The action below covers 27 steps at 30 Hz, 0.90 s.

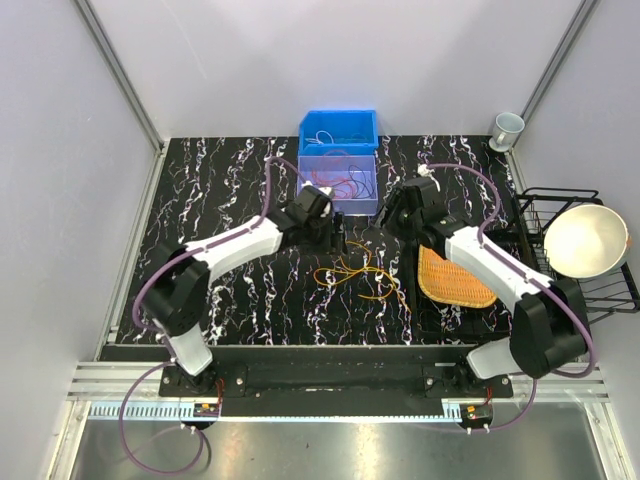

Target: Untangle the cables

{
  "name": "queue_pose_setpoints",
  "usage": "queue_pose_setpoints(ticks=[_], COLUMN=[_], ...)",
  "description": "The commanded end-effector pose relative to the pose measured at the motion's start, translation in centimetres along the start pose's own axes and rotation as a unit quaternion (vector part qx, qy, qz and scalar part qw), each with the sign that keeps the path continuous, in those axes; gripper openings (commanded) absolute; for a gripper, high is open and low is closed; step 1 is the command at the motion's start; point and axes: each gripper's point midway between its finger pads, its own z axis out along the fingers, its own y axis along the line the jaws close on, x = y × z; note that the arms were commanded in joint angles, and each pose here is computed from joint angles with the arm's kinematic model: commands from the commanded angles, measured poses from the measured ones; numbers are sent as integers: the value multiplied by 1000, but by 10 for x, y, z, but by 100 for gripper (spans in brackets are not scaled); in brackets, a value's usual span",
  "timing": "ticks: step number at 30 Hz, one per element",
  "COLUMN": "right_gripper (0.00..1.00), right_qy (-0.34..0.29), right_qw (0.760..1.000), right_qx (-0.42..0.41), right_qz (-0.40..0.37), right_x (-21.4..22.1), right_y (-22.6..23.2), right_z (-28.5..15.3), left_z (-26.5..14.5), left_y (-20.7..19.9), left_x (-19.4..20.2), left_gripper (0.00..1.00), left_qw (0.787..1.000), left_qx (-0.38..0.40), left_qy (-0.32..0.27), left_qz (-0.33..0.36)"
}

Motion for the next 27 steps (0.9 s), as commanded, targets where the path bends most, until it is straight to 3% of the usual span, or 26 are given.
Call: queue_pose_setpoints(ticks=[1, 9, 18, 19, 21, 23, 27], right_gripper=[60, 60, 60, 60, 60, 60, 59], right_qy=[-43, -63, -66, -66, -66, -69, -85], right_qw=[998, 997, 997, 997, 997, 997, 995], right_qx=[-46, -46, -45, -44, -44, -45, -51], right_qz=[8, 6, 7, 7, 6, 5, 7], right_x=[-14, -11, 1, 2, 2, 1, -4], right_y=[18, 7, -6, -8, -9, -8, -7], right_z=[-24, -40, -45, -45, -46, -49, -58], left_z=[24, 50, 70, 70, 67, 51, -68], left_y=[-17, -10, -20, -21, -23, -29, -79], left_x=[0, 12, 14, 12, 9, -5, -86], left_gripper=[68, 59, 38, 34, 4, 0, 0], left_qw=[1000, 999, 997, 997, 997, 998, 988], left_qx=[27, 19, 47, 48, 50, 42, 60], left_qy=[-3, 12, 23, 22, 19, -1, -136], left_qz=[-13, -34, -51, -52, -51, -38, 41])
